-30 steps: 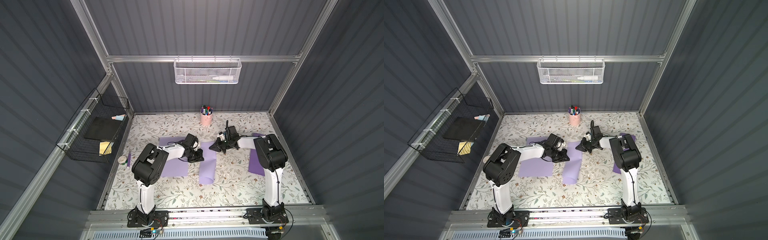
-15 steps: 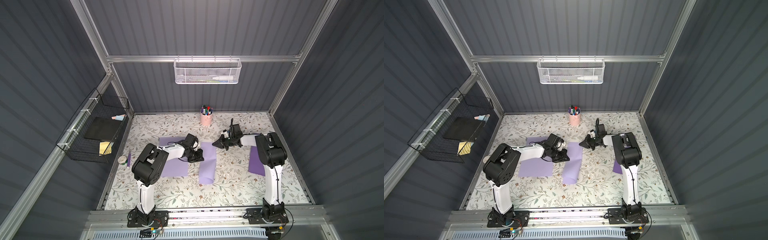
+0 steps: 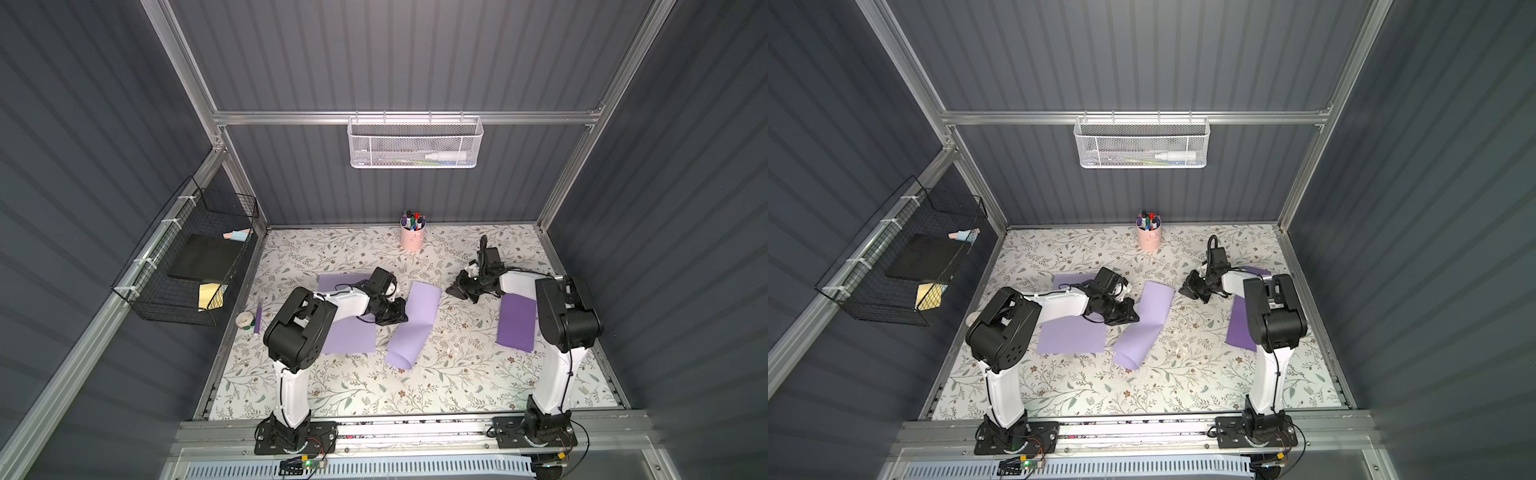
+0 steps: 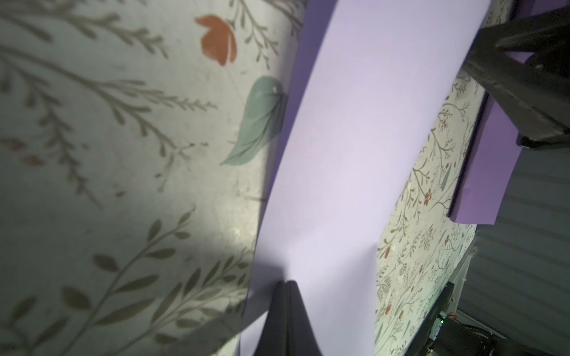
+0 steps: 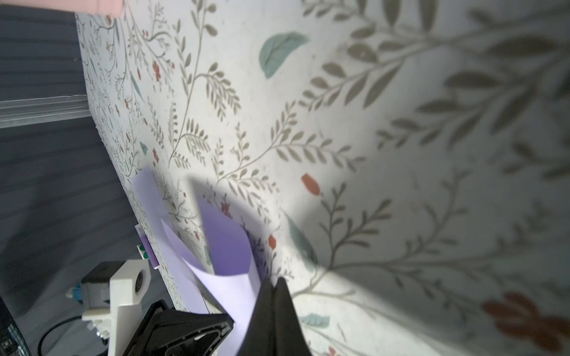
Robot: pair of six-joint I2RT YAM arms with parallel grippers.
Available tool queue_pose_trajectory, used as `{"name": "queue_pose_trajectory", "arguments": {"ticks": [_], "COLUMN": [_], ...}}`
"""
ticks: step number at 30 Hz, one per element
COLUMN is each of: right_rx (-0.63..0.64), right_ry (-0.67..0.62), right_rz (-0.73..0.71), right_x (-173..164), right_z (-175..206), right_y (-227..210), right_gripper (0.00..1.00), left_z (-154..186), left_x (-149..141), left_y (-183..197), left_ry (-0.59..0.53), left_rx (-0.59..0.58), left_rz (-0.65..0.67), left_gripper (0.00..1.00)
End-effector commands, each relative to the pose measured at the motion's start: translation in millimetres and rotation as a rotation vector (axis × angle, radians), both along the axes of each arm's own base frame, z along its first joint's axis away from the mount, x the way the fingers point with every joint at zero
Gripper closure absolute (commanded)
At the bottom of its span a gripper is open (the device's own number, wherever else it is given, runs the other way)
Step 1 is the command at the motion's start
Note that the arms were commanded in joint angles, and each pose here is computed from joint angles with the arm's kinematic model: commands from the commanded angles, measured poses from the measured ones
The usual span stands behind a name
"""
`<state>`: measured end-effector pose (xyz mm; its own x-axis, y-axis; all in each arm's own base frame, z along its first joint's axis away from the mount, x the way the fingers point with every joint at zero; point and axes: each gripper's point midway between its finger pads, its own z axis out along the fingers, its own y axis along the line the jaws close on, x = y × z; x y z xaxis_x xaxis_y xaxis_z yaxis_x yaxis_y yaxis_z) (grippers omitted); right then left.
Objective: Fold the rectangular paper in half along the long edge
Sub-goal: Fold the paper at the center of the board.
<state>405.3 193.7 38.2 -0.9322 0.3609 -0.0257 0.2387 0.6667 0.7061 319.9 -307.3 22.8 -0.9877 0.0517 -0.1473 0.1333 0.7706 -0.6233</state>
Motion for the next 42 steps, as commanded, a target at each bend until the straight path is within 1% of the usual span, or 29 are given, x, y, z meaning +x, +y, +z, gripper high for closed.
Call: {"name": "queue_pose_trajectory", "arguments": {"ticks": [1, 3, 6, 12, 15, 19, 27, 31, 34, 36, 38, 40, 42], "right_rx": [0.019, 0.032, 0.050, 0.053, 0.041, -0.025, -0.014, -0.022, 0.007, 0.046, 0.040, 0.045, 0.070], "right_ry": [-0.029, -0.050, -0.024, 0.073, 0.089, 0.112, 0.154, 0.153, 0.124, 0.083, 0.044, 0.026, 0.041], "right_rz": [0.090, 0.144, 0.195, 0.194, 0.198, 0.188, 0.045, 0.017, 0.027, 0.066, 0.111, 0.154, 0.194], "right_x": [-20, -32, -51, -72, -81, -87, -72, -68, -67, -69, -75, -84, -97], "right_z": [15, 22, 18, -20, -28, -38, -47, -43, -26, -5, 11, 20, 21], "right_y": [28, 46, 66, 69, 64, 50, -3, -24, -23, -8, 8, 27, 47], "right_gripper": [1.00, 1.00, 1.00, 1.00, 1.00, 1.00, 1.00, 1.00, 1.00, 1.00, 1.00, 1.00, 1.00], "left_z": [-34, -35, -35, -36, -36, -37, -36, -37, -38, -38, -39, -39, -39], "left_x": [-28, -28, -28, -28, -29, -29, -30, -30, -30, -30, -29, -28, -27], "left_y": [24, 24, 24, 24, 25, 25, 25, 26, 26, 26, 26, 27, 27], "left_ry": [0.107, 0.110, 0.109, 0.113, 0.111, 0.113, 0.112, 0.114, 0.116, 0.116, 0.114, 0.112, 0.109], "left_rx": [0.130, 0.132, 0.132, 0.133, 0.136, 0.138, 0.140, 0.144, 0.144, 0.145, 0.147, 0.151, 0.153], "left_rz": [-0.007, -0.006, -0.007, -0.008, -0.011, -0.010, -0.015, -0.017, -0.017, -0.018, -0.014, -0.009, 0.000], "left_gripper": [1.00, 1.00, 1.00, 1.00, 1.00, 1.00, 1.00, 1.00, 1.00, 1.00, 1.00, 1.00, 1.00]}}
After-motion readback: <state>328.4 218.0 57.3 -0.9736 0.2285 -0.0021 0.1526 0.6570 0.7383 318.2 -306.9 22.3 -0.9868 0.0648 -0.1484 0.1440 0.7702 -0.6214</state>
